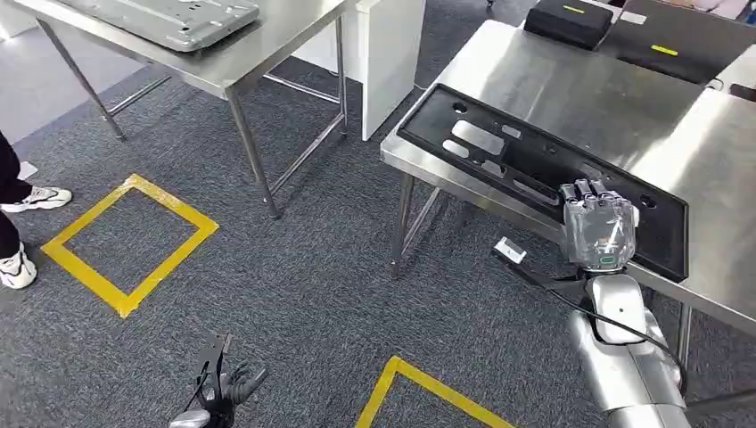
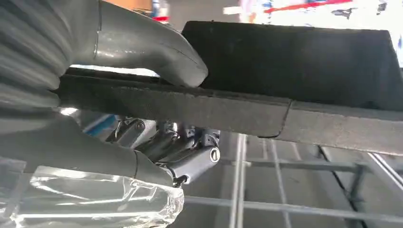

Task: Take the parts from the cabinet and place them on the table.

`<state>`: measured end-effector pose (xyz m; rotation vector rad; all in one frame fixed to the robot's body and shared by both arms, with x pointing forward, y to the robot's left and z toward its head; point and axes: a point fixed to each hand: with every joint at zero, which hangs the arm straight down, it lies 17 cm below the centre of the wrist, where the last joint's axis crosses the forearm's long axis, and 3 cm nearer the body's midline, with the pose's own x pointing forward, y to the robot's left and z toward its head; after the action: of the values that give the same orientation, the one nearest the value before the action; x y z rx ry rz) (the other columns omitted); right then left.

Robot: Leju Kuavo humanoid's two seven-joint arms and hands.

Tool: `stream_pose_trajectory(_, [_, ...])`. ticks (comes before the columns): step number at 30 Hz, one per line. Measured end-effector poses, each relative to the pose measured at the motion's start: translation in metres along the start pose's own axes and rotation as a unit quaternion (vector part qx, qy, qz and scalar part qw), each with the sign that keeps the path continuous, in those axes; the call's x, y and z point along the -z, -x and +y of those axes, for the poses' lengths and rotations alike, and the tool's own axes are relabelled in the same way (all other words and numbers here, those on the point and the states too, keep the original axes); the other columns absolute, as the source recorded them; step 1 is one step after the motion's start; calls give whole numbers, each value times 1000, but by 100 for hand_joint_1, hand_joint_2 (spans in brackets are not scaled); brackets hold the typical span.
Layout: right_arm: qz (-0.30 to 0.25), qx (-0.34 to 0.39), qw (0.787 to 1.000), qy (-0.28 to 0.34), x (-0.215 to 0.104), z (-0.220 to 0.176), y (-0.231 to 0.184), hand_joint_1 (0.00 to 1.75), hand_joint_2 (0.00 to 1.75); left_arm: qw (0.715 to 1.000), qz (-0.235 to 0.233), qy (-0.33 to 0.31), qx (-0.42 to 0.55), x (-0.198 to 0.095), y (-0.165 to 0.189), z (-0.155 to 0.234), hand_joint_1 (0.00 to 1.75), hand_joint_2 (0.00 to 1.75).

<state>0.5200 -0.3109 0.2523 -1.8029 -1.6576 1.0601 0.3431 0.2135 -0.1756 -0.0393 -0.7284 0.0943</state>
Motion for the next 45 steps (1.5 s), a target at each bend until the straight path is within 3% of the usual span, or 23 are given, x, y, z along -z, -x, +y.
stream_pose_trajectory(14, [40, -22, 999, -25, 2, 19, 42, 175, 175, 1000, -3, 1, -5, 0, -2, -1, 0, 175])
stream_pose_trajectory(16, [70, -33, 996, -49, 1, 37, 65, 175, 175, 1000, -1, -1, -10, 0, 0, 3, 0, 175])
stream_pose_trajectory(27, [80, -49, 993, -68, 3, 48, 88, 175, 175, 1000, -7, 4, -12, 2, -12, 5, 0, 175])
stream_pose_trajectory(45, [82, -46, 992, -78, 3, 55, 87, 175, 175, 1000, -4, 0, -16, 3, -9, 11, 0, 175])
